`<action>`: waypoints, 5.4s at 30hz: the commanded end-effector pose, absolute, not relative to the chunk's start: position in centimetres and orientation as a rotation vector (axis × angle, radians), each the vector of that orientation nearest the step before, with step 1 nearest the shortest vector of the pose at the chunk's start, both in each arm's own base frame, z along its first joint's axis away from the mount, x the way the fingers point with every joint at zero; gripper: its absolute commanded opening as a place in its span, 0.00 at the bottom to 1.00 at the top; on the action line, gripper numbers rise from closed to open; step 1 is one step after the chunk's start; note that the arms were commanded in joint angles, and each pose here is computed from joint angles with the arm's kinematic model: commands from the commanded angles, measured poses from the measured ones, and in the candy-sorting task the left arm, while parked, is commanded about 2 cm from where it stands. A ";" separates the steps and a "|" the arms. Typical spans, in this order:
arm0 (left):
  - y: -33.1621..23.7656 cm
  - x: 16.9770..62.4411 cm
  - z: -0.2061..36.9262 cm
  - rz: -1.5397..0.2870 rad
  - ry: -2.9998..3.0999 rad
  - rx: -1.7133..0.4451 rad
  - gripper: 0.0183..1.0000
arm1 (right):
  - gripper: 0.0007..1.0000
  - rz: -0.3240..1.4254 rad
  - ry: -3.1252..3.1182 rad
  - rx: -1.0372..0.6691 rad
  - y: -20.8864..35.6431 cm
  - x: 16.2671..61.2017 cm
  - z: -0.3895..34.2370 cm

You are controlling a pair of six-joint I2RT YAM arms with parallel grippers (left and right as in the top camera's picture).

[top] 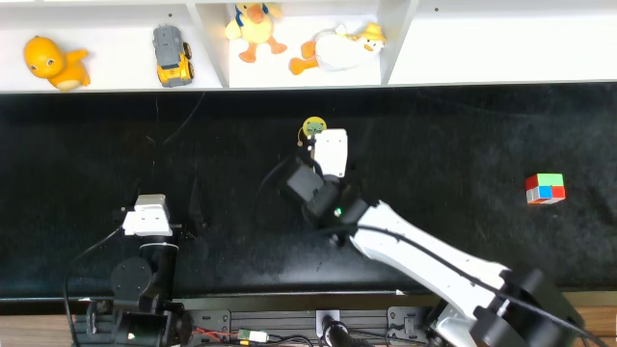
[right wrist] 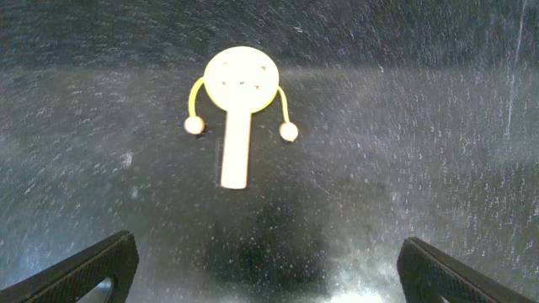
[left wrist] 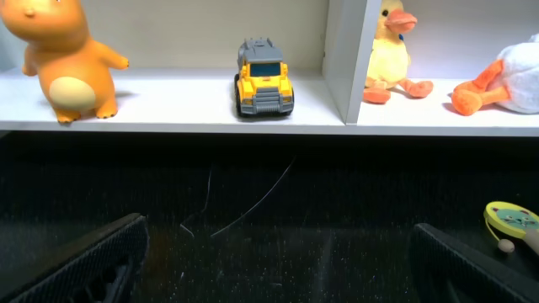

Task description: Store Toys

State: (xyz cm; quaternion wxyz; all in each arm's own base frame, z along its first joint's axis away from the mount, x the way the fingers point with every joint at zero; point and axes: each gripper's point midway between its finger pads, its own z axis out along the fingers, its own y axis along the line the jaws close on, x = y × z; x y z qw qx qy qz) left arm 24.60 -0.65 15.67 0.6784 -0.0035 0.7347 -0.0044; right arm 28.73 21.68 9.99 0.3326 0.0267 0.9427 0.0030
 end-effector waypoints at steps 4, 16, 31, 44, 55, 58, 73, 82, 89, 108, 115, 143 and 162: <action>-0.7 24.6 15.7 0.005 1.645 0.011 1.00 | 1.00 0.183 2.548 0.300 22.5 31.2 9.9; -0.7 24.6 15.7 0.005 1.645 0.011 1.00 | 0.99 0.181 2.654 0.144 22.5 32.1 7.7; -0.7 24.6 15.7 0.005 1.645 0.011 1.00 | 1.00 0.157 2.731 0.005 24.3 32.7 3.7; -0.7 24.6 15.7 0.005 1.645 0.011 1.00 | 1.00 0.144 2.758 -0.137 25.1 32.4 2.5; -0.7 24.6 15.7 0.005 1.645 0.011 1.00 | 1.00 0.091 2.765 -0.175 24.9 32.1 1.6; -0.7 24.6 15.7 0.005 1.645 0.011 1.00 | 1.00 0.061 2.751 -0.167 24.6 32.4 1.7; -0.7 24.6 15.7 0.005 1.645 0.011 1.00 | 0.30 0.058 2.750 -0.167 24.6 32.4 1.7; -0.7 24.6 15.7 0.005 1.645 0.011 1.00 | 0.21 0.016 2.715 -0.197 24.7 31.9 3.0; -0.7 24.6 15.7 0.005 1.645 0.011 1.00 | 0.22 -0.029 2.664 -0.151 21.3 30.1 6.0; -0.7 24.6 15.7 0.005 1.645 0.011 1.00 | 0.12 -0.257 2.563 0.166 6.1 27.0 12.8; -0.7 24.6 15.7 0.005 1.645 0.011 1.00 | 0.12 -0.256 2.486 0.062 5.6 28.5 14.7; -0.7 24.6 15.7 0.005 1.645 0.011 1.00 | 0.05 -0.615 2.281 -0.189 -0.5 35.1 21.6; -0.7 24.6 15.7 0.005 1.645 0.011 1.00 | 0.06 -0.484 2.166 -0.169 0.0 42.8 20.2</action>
